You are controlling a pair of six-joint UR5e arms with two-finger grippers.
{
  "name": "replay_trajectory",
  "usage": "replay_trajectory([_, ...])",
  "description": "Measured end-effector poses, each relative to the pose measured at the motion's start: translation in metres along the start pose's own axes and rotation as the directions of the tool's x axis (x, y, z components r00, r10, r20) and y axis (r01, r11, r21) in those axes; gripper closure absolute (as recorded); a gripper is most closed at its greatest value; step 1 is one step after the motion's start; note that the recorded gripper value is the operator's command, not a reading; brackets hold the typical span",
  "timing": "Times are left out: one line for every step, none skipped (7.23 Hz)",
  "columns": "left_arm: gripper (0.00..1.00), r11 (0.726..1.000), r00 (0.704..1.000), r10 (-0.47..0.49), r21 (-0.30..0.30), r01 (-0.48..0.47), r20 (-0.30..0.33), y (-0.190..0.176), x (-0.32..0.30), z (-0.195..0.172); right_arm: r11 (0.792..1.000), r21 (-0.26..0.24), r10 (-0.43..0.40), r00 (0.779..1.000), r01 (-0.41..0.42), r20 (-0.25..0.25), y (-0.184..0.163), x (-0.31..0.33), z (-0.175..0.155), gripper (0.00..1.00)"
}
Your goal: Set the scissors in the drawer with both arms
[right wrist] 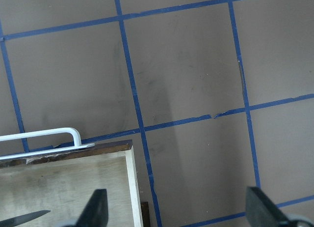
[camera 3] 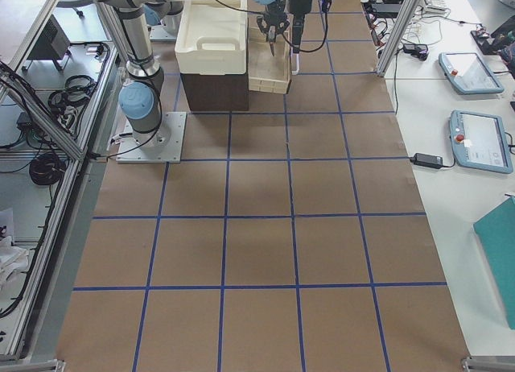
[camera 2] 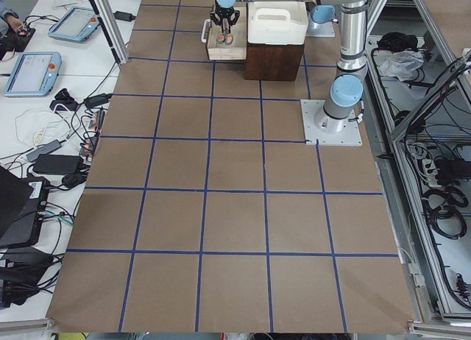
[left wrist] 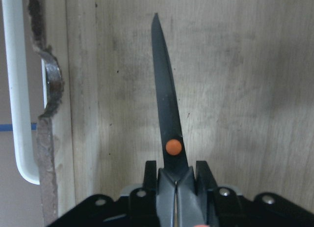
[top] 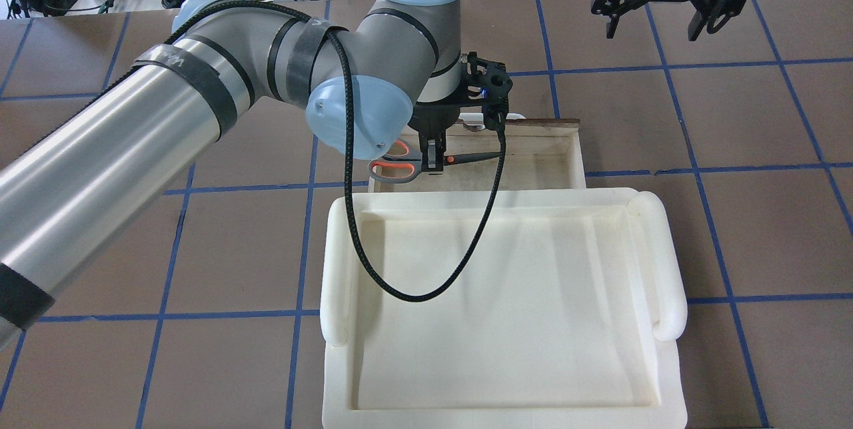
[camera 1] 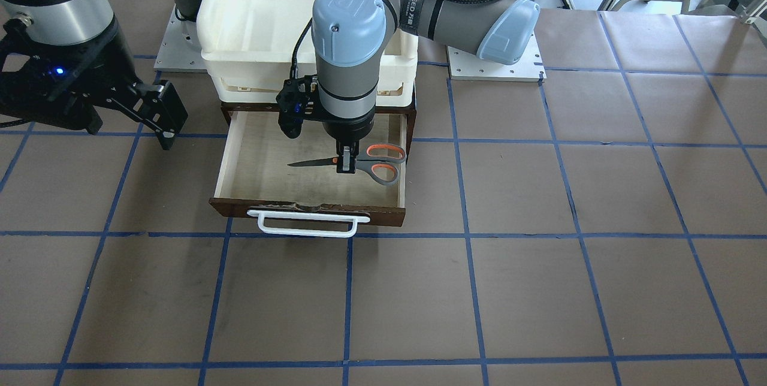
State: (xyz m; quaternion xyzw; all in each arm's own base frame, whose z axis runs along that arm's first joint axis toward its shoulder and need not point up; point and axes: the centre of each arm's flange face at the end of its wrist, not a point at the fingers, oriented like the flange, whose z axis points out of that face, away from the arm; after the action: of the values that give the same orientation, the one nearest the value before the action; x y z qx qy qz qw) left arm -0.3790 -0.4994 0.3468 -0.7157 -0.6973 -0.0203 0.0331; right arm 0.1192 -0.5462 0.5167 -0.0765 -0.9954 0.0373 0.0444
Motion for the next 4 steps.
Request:
replay_trajectory([1.00, 1.000, 1.000, -0.005, 0.001, 0.005, -0.007, -0.002, 0.000, 0.004, 0.999, -0.004, -0.032, 0.999, 0.032, -0.007, 0.001, 0.002, 0.003, 0.00])
replay_trajectory([1.00, 1.000, 1.000, -0.015, -0.001, 0.015, -0.013, -0.006, 0.002, 0.008, 0.999, -0.006, -0.050, 0.999, 0.050, -0.009, 0.000, 0.004, 0.004, 0.00])
replay_trajectory([1.00, 1.000, 1.000, -0.022, -0.002, 0.022, -0.015, -0.013, 0.004, 0.013, 0.999, -0.005, -0.054, 0.999, 0.054, -0.007, 0.000, 0.005, 0.004, 0.00])
replay_trajectory([1.00, 1.000, 1.000, -0.025, -0.002, 0.025, -0.013, -0.018, 0.005, 0.017, 0.998, -0.001, -0.056, 0.998, 0.056, -0.006, 0.000, 0.005, 0.003, 0.00])
